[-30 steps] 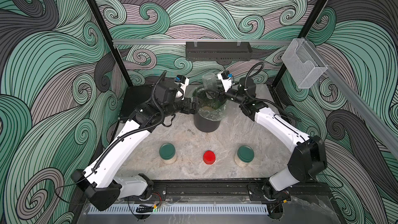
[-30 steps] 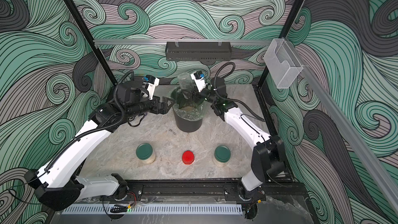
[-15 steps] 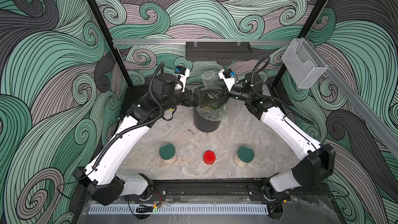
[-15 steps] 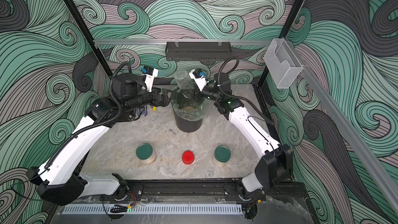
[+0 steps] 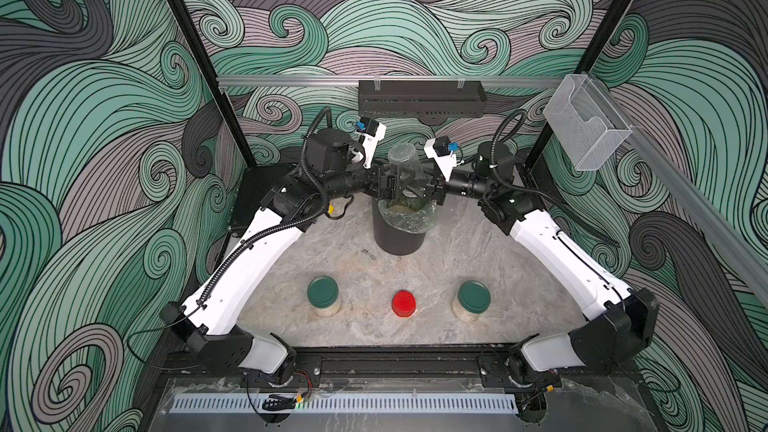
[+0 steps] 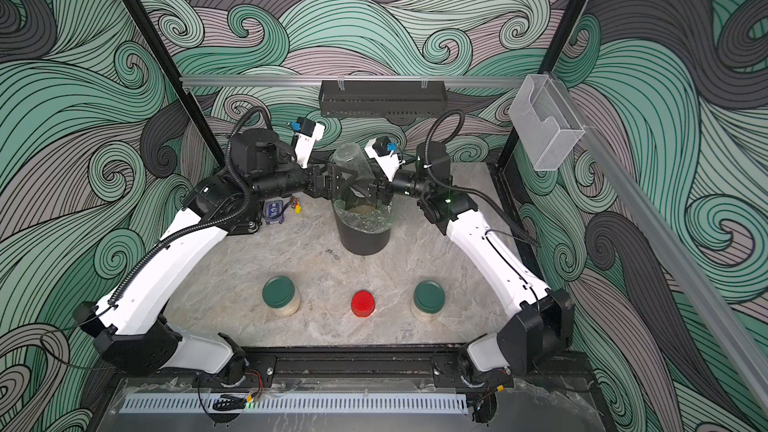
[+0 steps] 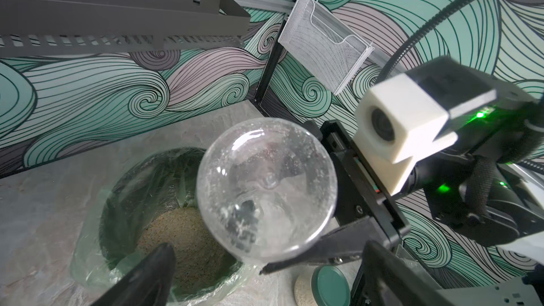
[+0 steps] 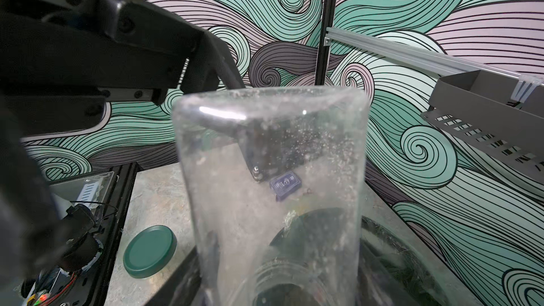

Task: Empty expired oatmeal from jars
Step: Pour the expired oatmeal into the trash bin, then place the jar at the center of the board.

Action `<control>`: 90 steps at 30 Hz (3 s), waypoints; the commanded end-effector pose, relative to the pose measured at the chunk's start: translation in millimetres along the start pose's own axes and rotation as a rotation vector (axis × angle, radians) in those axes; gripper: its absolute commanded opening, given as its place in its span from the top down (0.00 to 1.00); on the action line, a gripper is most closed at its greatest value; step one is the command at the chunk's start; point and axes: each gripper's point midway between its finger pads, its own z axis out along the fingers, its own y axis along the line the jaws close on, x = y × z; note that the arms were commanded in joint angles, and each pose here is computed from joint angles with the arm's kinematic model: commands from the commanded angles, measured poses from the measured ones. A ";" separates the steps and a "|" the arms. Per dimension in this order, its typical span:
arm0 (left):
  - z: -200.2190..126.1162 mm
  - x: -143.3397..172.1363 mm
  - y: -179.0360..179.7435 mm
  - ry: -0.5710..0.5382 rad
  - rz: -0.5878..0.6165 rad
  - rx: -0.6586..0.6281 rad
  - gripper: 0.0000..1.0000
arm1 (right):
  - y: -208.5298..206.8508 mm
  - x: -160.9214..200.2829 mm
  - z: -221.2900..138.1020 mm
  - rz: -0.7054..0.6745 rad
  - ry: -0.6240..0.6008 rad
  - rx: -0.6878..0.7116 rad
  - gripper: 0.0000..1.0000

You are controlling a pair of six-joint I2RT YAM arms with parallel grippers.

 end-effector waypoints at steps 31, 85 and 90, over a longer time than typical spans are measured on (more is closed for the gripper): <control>-8.0 -3.0 35.4 -0.111 -0.190 -0.165 0.71 | 30.8 3.9 2.1 0.082 0.027 -0.053 0.21; -9.5 16.4 43.1 -0.197 -1.038 0.319 0.77 | 22.6 -26.6 6.3 0.954 -0.303 -0.014 0.15; -11.9 15.9 42.3 -0.202 -1.031 0.320 0.76 | 21.1 -29.4 8.6 0.956 -0.306 -0.017 0.20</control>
